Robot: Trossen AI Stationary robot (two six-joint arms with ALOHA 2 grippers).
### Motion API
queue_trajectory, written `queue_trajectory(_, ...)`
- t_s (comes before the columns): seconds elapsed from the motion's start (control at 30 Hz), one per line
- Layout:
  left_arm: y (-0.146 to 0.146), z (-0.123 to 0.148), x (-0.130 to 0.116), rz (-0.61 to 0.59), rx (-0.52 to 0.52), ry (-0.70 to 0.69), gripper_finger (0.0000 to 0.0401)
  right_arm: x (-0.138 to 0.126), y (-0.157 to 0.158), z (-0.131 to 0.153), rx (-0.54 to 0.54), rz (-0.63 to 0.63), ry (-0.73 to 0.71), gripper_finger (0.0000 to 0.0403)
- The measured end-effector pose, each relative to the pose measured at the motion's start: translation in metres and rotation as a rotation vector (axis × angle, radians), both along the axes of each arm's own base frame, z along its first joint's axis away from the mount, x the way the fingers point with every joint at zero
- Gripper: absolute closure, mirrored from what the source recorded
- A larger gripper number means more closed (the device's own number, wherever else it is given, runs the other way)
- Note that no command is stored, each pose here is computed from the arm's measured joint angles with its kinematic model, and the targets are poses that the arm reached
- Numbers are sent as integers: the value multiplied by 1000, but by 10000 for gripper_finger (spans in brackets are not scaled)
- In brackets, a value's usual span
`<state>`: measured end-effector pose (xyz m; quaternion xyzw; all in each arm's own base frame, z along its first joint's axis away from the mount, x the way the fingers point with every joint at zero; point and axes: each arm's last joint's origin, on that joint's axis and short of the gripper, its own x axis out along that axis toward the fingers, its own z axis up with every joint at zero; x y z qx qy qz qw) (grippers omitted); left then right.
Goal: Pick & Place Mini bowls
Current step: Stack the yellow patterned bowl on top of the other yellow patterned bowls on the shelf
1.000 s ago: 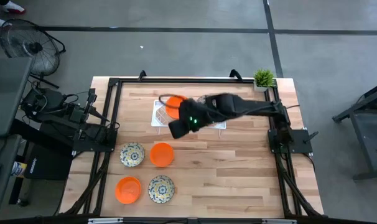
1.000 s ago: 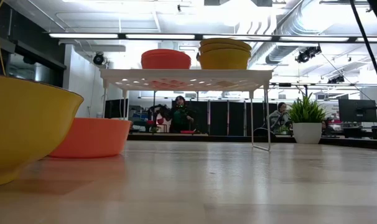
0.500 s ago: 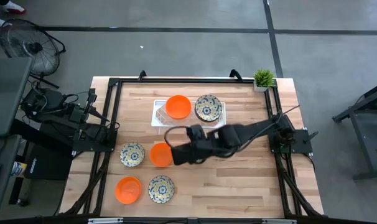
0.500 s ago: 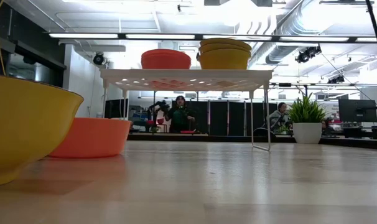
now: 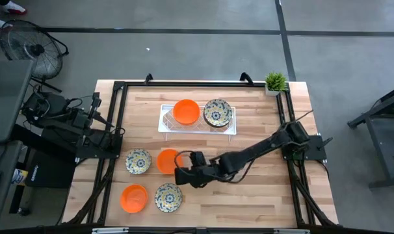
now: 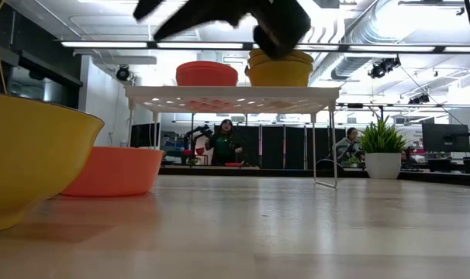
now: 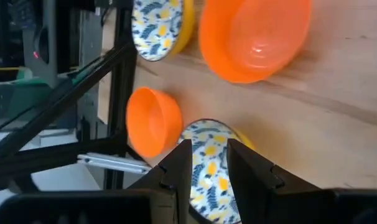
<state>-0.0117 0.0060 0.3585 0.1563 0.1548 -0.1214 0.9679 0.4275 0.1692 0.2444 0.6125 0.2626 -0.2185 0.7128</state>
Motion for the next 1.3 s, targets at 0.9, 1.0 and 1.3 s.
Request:
queue_trajectory(0.9,-13,-87,44,273,-222,559,302,-93,28,-21,-86,-65,521,314)
queue_trajectory(1.0,-16,-94,54,312,-223,635,302,-105,23,-8,-124,-63,547,314)
queue_trajectory(1.3,-25,-115,86,349,-154,781,302,-130,6,20,-235,-32,572,314)
